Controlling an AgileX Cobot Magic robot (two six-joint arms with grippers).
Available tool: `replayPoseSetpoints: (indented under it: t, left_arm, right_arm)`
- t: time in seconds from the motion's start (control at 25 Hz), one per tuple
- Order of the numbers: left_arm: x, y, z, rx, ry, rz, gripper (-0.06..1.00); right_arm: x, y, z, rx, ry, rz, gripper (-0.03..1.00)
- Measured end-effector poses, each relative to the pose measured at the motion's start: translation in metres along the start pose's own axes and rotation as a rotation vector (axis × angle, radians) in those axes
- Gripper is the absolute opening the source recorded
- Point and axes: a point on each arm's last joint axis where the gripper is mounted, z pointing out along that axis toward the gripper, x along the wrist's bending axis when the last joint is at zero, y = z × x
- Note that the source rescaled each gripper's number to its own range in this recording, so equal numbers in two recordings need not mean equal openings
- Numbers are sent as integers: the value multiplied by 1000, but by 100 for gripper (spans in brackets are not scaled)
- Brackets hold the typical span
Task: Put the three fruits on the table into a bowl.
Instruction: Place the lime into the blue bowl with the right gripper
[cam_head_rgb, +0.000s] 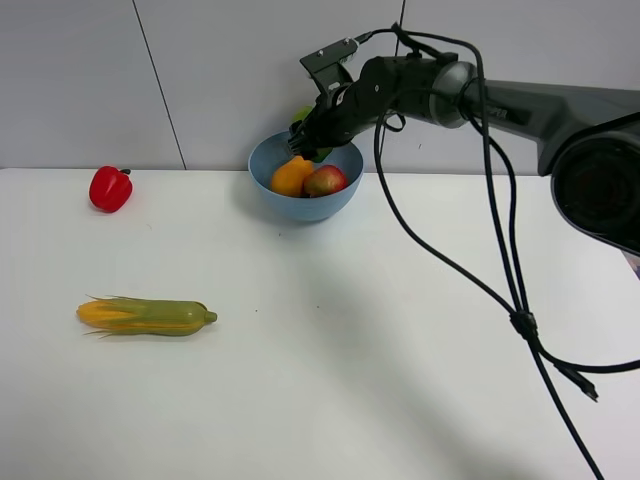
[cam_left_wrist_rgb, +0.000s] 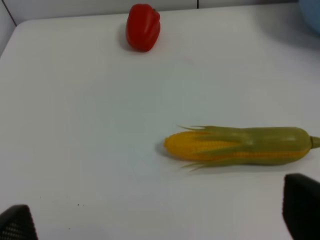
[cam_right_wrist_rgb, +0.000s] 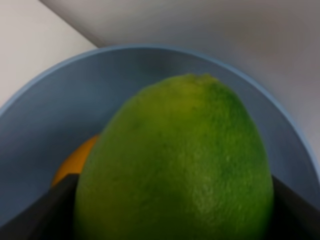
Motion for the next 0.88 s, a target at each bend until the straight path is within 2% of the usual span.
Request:
replayPoseSetpoints:
  t: [0.28, 0.32, 0.36, 0.4, 0.44, 0.48, 0.56, 0.68, 0.88]
  left_arm:
    - [0, 0, 0, 0, 0, 0, 100]
    - [0, 0, 0, 0, 0, 0, 100]
    - [0, 0, 0, 0, 0, 0, 100]
    - [0, 0, 0, 0, 0, 0, 100]
    - [0, 0, 0, 0, 0, 0, 100]
    - [0, 0, 0, 0, 0, 0, 100]
    - [0, 0, 0, 0, 0, 0, 100]
    - [0, 0, 0, 0, 0, 0, 100]
    - [0, 0, 0, 0, 0, 0, 100]
  right_arm:
    - [0, -5, 7, -3, -3, 5, 3]
    - [0, -5, 7, -3, -3, 5, 18]
    - [0, -5, 7, -3, -3, 5, 48]
    - [0, -5, 7, -4, -3, 5, 67]
    - [0, -4, 7, -5, -3, 5, 80]
    - [1, -4, 7, -6, -2, 4, 88]
    - [2, -4, 7, -5, 1, 2, 96]
    - [5, -4, 2, 29, 14, -1, 99]
    - [16, 8, -44, 199, 89, -15, 100]
